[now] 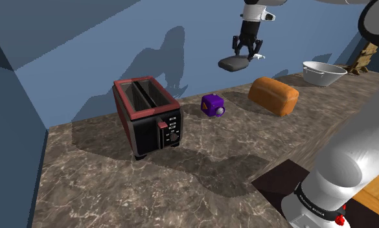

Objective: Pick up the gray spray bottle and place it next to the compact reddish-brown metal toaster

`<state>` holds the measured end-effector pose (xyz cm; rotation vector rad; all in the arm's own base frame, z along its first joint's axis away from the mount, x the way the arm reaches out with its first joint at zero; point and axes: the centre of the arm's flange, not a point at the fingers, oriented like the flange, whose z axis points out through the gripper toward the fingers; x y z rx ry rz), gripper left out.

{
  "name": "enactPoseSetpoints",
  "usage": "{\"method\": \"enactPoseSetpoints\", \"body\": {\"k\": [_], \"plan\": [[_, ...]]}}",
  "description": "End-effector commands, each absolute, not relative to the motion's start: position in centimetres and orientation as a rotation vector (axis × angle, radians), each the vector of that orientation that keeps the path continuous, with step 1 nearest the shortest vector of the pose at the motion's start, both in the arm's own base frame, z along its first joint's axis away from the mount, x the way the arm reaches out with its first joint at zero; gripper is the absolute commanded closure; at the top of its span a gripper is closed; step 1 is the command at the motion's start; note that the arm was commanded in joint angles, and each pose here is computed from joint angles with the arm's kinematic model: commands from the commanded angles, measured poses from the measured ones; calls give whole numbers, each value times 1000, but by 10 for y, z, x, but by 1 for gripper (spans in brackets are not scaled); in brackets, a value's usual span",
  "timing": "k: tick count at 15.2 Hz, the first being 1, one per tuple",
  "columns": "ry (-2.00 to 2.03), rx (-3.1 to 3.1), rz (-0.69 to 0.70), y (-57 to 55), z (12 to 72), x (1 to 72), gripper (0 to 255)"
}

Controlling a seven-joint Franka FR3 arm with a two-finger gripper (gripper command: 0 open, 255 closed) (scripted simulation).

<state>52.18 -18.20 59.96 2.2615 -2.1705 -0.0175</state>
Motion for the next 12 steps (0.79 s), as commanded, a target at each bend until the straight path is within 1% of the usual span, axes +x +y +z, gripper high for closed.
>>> {"method": "enactPoseSetpoints", "body": {"k": [1, 12], "plan": [[-2172, 2260, -17, -155, 600, 518, 255], [-2172, 2260, -17, -10, 600, 506, 255]]}}
